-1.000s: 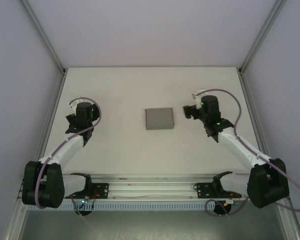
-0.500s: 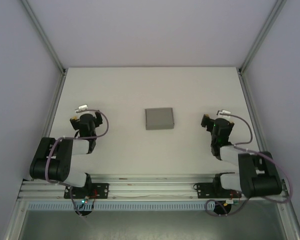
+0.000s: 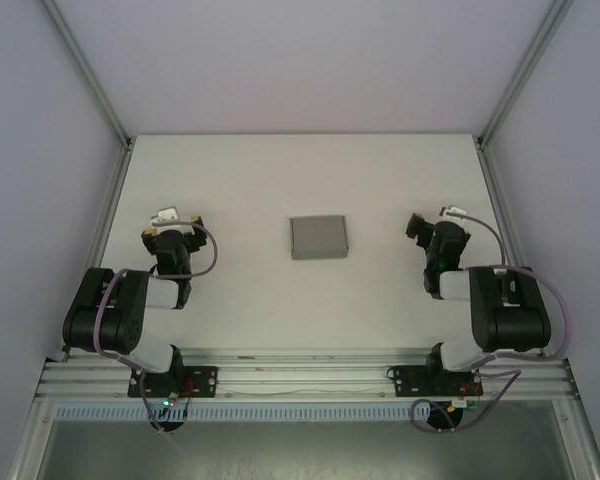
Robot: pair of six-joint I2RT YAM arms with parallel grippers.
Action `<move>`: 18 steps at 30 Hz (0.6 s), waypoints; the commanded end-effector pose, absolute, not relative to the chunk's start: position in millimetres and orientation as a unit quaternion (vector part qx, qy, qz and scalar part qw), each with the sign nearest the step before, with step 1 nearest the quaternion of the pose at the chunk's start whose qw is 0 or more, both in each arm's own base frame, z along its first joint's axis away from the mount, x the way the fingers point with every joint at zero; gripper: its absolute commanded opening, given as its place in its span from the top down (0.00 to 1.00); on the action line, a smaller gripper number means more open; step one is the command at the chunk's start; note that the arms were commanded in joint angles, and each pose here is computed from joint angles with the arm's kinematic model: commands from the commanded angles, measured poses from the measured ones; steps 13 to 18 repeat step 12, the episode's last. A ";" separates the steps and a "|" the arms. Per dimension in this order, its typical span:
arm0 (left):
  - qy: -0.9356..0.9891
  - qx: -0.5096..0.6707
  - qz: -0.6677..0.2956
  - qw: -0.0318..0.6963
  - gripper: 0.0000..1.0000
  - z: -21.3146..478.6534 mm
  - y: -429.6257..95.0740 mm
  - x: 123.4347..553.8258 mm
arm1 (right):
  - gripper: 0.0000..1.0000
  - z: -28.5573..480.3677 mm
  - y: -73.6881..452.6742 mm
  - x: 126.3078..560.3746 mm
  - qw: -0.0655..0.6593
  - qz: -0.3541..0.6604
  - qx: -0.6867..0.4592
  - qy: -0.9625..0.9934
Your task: Assemble paper box
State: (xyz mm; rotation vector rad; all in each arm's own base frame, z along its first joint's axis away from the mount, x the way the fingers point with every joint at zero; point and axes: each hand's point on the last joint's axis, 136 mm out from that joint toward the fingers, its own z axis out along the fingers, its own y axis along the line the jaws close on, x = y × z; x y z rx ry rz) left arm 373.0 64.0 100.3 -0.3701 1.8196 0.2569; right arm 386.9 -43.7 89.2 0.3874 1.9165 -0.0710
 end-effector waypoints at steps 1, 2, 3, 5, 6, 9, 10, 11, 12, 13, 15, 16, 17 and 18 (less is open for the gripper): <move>0.775 -0.153 0.105 0.605 0.00 108.3 61.3 376.4 | 0.00 98.1 -43.3 389.6 0.569 -0.022 0.170 0.804; 0.778 -0.153 0.104 0.600 0.00 107.0 61.3 376.2 | 0.00 97.9 -43.0 389.6 0.569 -0.022 0.170 0.804; 0.775 -0.154 0.104 0.604 0.00 108.3 61.4 376.4 | 0.00 98.5 -43.2 389.8 0.570 -0.021 0.170 0.804; 0.776 -0.153 0.104 0.603 0.00 107.8 61.3 376.1 | 0.00 98.0 -43.3 389.7 0.569 -0.022 0.170 0.804; 0.776 -0.154 0.105 0.602 0.00 108.0 61.5 376.4 | 0.00 98.3 -43.2 390.1 0.569 -0.022 0.170 0.804; 0.776 -0.153 0.104 0.602 0.00 107.7 61.3 376.3 | 0.00 98.2 -43.2 390.0 0.569 -0.022 0.169 0.804; 0.776 -0.153 0.104 0.603 0.00 107.9 61.3 376.3 | 0.00 98.1 -43.1 389.7 0.569 -0.022 0.169 0.804; 0.776 -0.153 0.104 0.603 0.00 107.8 61.3 376.1 | 0.00 98.3 -43.0 389.6 0.569 -0.022 0.169 0.804; 0.776 -0.154 0.104 0.603 0.00 108.1 61.1 376.4 | 0.00 98.3 -43.2 389.6 0.569 -0.022 0.170 0.804; 0.776 -0.154 0.104 0.603 0.00 108.1 61.1 376.4 | 0.00 98.3 -43.2 389.6 0.569 -0.022 0.170 0.804; 0.776 -0.154 0.104 0.603 0.00 108.1 61.1 376.4 | 0.00 98.3 -43.2 389.6 0.569 -0.022 0.170 0.804; 0.776 -0.154 0.104 0.603 0.00 108.1 61.1 376.4 | 0.00 98.3 -43.2 389.6 0.569 -0.022 0.170 0.804; 0.776 -0.154 0.104 0.603 0.00 108.1 61.1 376.4 | 0.00 98.3 -43.2 389.6 0.569 -0.022 0.170 0.804; 0.776 -0.154 0.104 0.603 0.00 108.1 61.1 376.4 | 0.00 98.3 -43.2 389.6 0.569 -0.022 0.170 0.804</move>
